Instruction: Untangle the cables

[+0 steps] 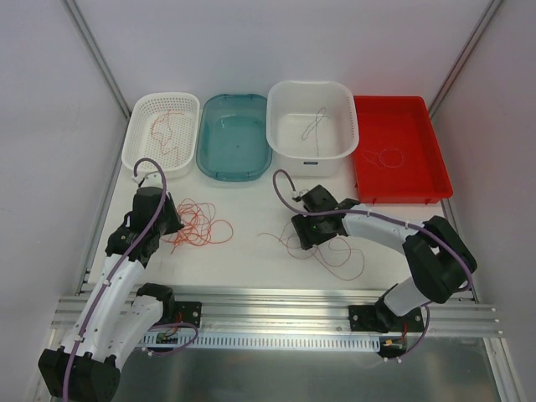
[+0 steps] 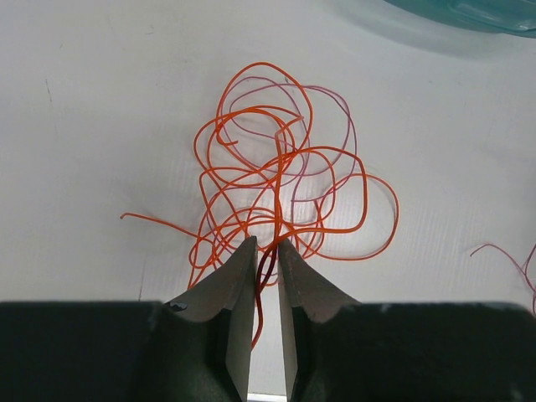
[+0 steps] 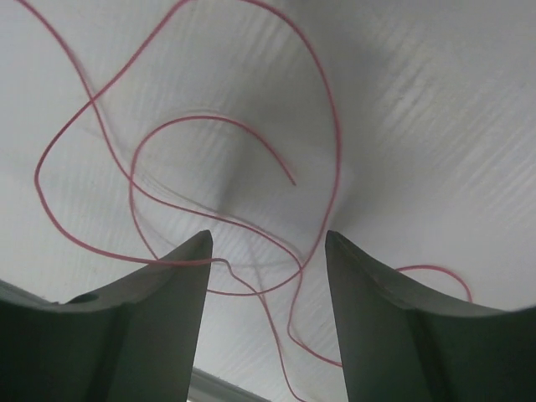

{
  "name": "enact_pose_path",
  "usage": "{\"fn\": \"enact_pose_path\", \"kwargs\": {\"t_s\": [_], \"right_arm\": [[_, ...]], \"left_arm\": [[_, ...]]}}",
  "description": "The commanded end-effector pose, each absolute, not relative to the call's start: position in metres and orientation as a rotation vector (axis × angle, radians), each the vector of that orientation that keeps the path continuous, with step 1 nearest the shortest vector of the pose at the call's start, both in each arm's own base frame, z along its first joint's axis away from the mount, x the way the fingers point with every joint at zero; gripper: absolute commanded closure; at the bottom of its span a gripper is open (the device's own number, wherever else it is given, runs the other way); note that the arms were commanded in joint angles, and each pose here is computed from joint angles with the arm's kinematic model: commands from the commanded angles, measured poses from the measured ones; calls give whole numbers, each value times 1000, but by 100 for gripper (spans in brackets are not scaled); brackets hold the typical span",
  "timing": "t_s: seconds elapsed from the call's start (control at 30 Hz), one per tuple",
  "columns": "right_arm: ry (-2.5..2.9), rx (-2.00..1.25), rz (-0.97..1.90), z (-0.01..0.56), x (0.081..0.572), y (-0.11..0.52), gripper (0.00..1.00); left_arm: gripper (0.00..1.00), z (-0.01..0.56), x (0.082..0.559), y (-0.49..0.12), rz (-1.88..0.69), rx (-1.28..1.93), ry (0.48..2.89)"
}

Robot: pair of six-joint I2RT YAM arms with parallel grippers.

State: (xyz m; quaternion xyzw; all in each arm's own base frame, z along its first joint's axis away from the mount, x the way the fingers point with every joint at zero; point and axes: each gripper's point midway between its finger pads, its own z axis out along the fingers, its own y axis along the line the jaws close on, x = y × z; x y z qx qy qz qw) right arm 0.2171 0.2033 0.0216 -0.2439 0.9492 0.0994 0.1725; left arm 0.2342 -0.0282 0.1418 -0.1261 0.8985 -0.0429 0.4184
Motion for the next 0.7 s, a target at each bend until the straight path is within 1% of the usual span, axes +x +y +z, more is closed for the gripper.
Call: {"fn": "enact_pose_path", "kwargs": {"t_s": [0.0, 0.2, 0.3, 0.47, 0.57, 0.6, 0.67], "right_arm": [[2627, -740, 359, 36, 223, 225, 39], [2667, -804, 285, 23, 215, 222, 39], [2689, -830, 248, 16, 208, 219, 40], [2746, -854, 219, 2, 193, 215, 50], [2762, -873, 208, -3, 186, 214, 51], [2752, -870, 164, -3, 189, 210, 52], [2748, -877, 140, -4, 190, 208, 58]], "left_arm": [[84, 147, 240, -30, -129, -285, 2225], [83, 147, 239, -29, -120, -289, 2220], [83, 147, 239, -27, -113, -291, 2217], [82, 146, 239, -27, -112, -293, 2223], [82, 146, 240, -28, -114, -293, 2225], [82, 145, 239, -28, -112, -291, 2228], [82, 145, 240, -28, -112, -293, 2229]]}}
